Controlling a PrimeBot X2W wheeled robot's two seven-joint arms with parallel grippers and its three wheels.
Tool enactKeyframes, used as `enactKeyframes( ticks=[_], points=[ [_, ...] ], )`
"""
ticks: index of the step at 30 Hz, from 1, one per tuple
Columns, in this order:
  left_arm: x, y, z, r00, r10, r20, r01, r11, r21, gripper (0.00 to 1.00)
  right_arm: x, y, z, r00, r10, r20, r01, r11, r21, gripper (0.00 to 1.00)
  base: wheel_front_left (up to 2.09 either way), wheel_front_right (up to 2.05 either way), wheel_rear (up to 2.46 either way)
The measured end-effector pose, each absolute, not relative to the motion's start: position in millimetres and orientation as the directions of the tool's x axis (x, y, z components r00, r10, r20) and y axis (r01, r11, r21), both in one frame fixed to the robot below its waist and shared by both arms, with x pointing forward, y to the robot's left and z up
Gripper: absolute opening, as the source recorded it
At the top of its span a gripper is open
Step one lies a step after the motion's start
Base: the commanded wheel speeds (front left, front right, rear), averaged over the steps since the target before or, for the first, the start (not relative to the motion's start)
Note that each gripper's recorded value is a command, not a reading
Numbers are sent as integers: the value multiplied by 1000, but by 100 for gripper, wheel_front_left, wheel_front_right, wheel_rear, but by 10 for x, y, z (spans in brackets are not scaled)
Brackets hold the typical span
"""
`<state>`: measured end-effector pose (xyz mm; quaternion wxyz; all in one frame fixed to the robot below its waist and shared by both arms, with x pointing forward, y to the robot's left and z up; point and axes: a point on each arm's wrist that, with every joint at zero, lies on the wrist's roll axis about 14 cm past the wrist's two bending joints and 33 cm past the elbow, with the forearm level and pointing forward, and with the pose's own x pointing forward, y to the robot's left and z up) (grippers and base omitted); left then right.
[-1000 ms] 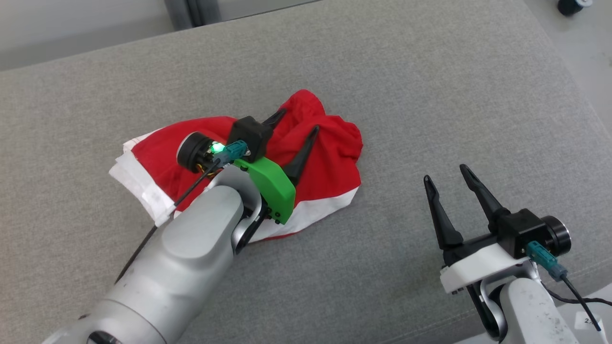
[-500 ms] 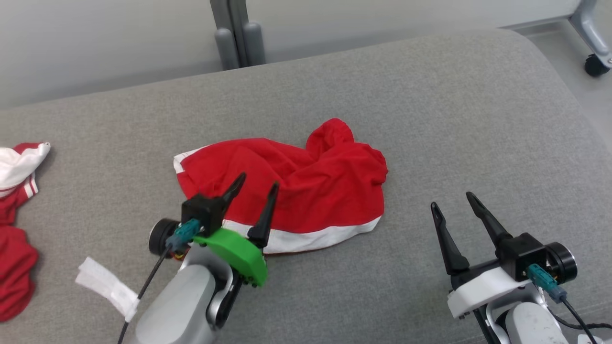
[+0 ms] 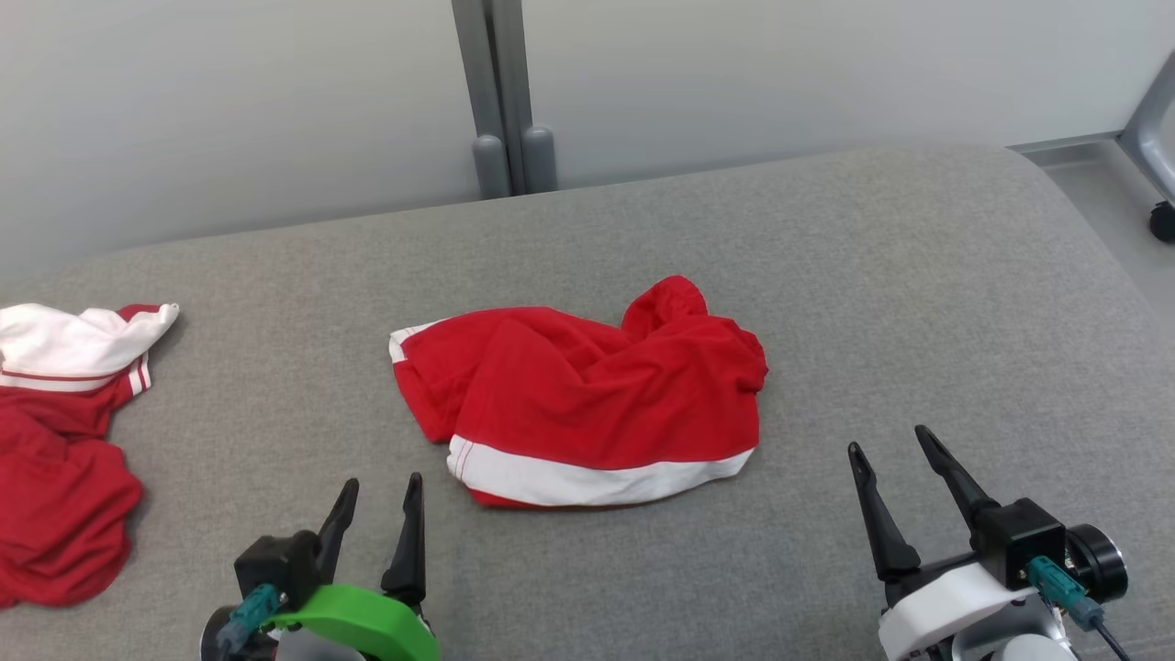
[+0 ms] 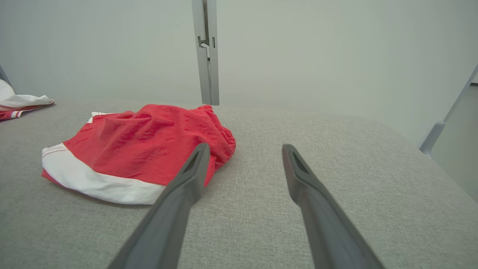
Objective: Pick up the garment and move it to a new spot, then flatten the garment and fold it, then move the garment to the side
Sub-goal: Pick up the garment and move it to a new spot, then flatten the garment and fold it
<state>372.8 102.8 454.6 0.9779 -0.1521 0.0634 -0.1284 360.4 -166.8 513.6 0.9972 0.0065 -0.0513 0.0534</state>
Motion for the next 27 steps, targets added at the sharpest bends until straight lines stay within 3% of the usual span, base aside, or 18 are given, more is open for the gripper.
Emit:
enactKeyframes(
  ticks=[27],
  points=[
    [3483,1240,4477,978,-185,-92,144,930,-339,100,3504,-1656,4954,994,101,51,-104,993,63,100,0,0,0]
  ],
)
